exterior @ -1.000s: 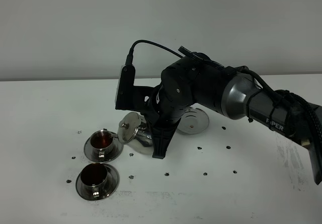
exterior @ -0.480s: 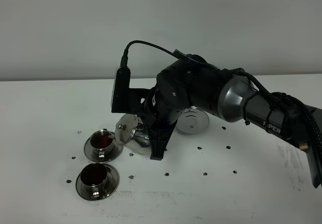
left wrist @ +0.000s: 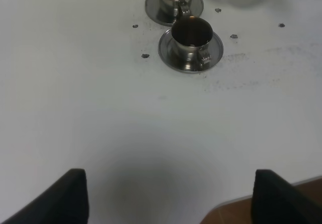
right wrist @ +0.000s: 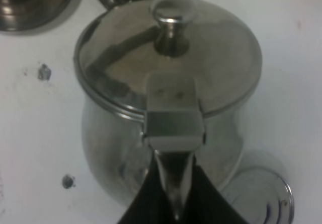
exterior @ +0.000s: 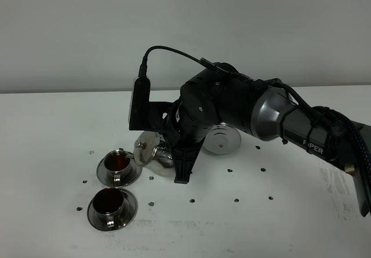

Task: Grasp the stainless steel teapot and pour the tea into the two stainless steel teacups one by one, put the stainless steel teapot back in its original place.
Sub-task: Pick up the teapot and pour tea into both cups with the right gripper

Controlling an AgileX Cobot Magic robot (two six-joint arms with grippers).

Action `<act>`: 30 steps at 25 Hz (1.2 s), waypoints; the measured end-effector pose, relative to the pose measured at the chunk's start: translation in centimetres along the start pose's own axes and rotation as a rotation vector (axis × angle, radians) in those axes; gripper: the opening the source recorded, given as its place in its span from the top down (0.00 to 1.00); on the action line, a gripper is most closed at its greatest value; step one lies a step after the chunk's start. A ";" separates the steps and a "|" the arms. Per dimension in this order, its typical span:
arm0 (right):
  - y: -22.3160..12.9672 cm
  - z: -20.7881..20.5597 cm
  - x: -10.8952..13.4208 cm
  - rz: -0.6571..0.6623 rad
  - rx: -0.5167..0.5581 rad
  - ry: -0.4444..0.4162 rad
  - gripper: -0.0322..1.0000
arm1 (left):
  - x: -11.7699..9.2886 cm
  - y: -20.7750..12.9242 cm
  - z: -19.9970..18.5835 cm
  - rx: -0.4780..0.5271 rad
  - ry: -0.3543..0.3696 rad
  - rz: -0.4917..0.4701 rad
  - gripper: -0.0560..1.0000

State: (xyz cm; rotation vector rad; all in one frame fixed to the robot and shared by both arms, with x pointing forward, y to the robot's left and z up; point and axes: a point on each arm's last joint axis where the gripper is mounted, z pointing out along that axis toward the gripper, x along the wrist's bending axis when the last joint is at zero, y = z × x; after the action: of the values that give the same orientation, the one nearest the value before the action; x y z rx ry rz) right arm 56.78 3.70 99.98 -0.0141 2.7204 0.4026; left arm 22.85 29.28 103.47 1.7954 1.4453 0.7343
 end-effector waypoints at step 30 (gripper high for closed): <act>0.1 0.4 0.8 0.069 -0.045 0.014 0.92 | 0.0 0.0 0.0 0.000 0.000 0.001 0.32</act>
State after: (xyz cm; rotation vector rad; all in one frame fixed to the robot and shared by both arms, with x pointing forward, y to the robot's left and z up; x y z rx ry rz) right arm 56.14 3.95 99.33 0.0650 2.7306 0.4854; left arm 22.85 29.28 103.47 1.7964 1.4444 0.7349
